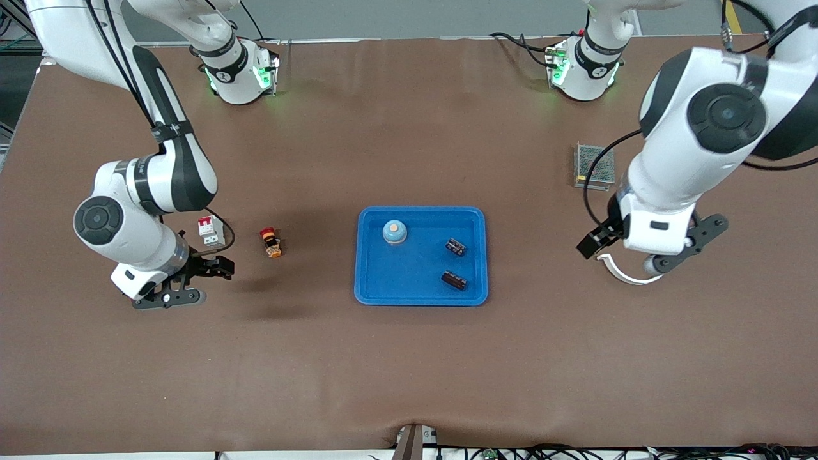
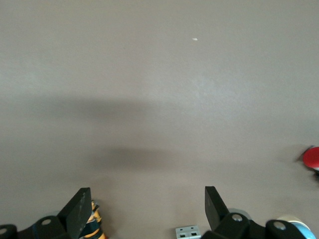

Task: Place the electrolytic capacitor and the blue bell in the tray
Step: 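Withdraw the left gripper while the right gripper grasps the second bell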

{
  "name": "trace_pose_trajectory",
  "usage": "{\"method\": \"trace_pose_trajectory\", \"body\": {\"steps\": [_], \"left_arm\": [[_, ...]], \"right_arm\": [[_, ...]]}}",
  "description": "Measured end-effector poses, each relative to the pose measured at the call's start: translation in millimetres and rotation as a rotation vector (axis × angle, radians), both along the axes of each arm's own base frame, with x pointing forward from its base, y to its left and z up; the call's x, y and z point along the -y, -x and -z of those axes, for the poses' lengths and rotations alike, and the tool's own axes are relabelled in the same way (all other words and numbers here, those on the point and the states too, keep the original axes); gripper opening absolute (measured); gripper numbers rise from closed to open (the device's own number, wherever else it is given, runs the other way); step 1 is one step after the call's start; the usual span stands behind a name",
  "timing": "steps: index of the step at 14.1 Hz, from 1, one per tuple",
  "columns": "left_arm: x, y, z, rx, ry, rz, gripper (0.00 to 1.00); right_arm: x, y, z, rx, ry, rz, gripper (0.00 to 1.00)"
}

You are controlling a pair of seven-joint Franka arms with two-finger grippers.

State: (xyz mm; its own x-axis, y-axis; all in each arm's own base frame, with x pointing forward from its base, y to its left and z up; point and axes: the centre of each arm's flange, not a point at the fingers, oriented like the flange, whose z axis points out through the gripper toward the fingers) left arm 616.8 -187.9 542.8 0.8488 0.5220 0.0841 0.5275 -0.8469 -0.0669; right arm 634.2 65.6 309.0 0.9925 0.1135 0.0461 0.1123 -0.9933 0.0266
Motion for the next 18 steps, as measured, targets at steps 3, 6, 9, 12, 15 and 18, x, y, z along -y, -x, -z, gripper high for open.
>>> {"method": "trace_pose_trajectory", "body": {"steps": [3,6,9,12,15,18], "left_arm": [[-15.3,6.8,-19.9,0.000,-0.014,0.074,1.00],[-34.4,17.5,-45.3,-0.008,-0.035,0.205,1.00],[-62.6,36.7,-75.9,-0.032,-0.049,0.360,1.00],[-98.2,56.9,-102.2,-0.019,0.014,0.439,1.00],[-120.9,74.0,-112.5,-0.019,0.024,0.472,1.00],[-119.0,83.9,-112.8,-0.027,0.021,0.498,1.00]], "right_arm": [[19.4,30.2,27.0,0.020,-0.005,0.023,1.00],[44.8,49.2,46.3,0.000,-0.004,0.059,1.00],[78.4,54.3,51.6,-0.014,-0.002,0.076,1.00],[120.4,62.6,58.4,-0.015,0.000,0.070,1.00],[159.5,73.6,65.5,-0.008,0.002,0.078,1.00],[180.8,79.1,67.1,-0.012,0.003,0.086,1.00]]}}
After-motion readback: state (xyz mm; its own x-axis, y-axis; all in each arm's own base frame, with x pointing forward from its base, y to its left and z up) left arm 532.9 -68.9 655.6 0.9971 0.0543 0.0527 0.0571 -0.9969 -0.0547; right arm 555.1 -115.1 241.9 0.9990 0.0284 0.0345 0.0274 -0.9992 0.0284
